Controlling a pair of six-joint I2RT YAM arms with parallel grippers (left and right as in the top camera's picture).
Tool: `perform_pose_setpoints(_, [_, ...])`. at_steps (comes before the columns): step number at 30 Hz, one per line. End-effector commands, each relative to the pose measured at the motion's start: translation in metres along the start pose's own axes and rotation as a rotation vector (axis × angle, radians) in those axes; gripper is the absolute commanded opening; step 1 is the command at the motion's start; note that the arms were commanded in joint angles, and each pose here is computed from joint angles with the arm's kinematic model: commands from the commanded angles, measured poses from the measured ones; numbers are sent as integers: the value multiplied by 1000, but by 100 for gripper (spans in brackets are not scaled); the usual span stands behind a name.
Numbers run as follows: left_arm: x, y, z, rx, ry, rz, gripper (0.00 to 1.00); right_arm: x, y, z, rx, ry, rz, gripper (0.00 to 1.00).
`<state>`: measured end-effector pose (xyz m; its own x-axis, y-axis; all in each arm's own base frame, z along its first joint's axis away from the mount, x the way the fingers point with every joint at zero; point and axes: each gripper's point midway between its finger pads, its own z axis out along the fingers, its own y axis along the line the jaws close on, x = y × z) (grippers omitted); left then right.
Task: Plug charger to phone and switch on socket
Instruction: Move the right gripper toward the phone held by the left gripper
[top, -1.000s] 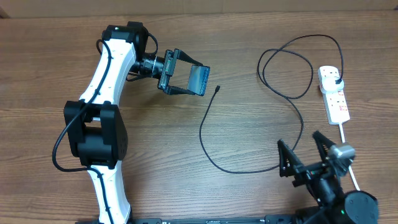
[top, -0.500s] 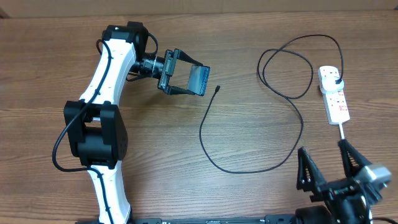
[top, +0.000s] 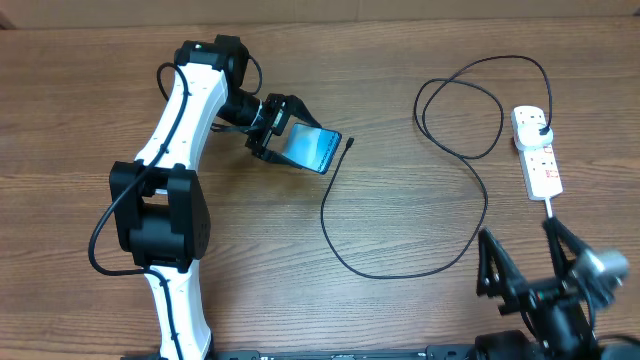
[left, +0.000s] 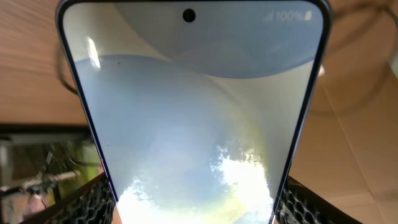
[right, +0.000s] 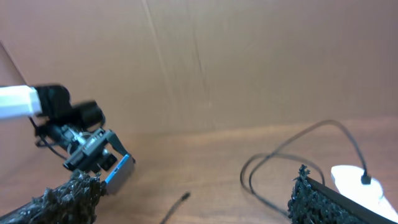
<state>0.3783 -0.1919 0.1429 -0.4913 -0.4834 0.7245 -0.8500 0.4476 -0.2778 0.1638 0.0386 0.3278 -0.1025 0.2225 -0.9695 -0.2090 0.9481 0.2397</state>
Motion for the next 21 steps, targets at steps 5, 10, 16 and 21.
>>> perform_pose_setpoints(5, [-45,21,-12,-136,-315,-115,62,5,5,31,-7,160,63,100])
perform_pose_setpoints(10, [-64,31,-21,-188,-449,-155,62,27,13,59,-59,326,102,100])
perform_pose_setpoints(16, [-74,39,-23,-260,-581,-148,62,64,17,90,-75,516,242,100])
perform_pose_setpoints(21, [-75,39,-18,-293,-680,-159,63,103,34,115,-193,718,332,100])
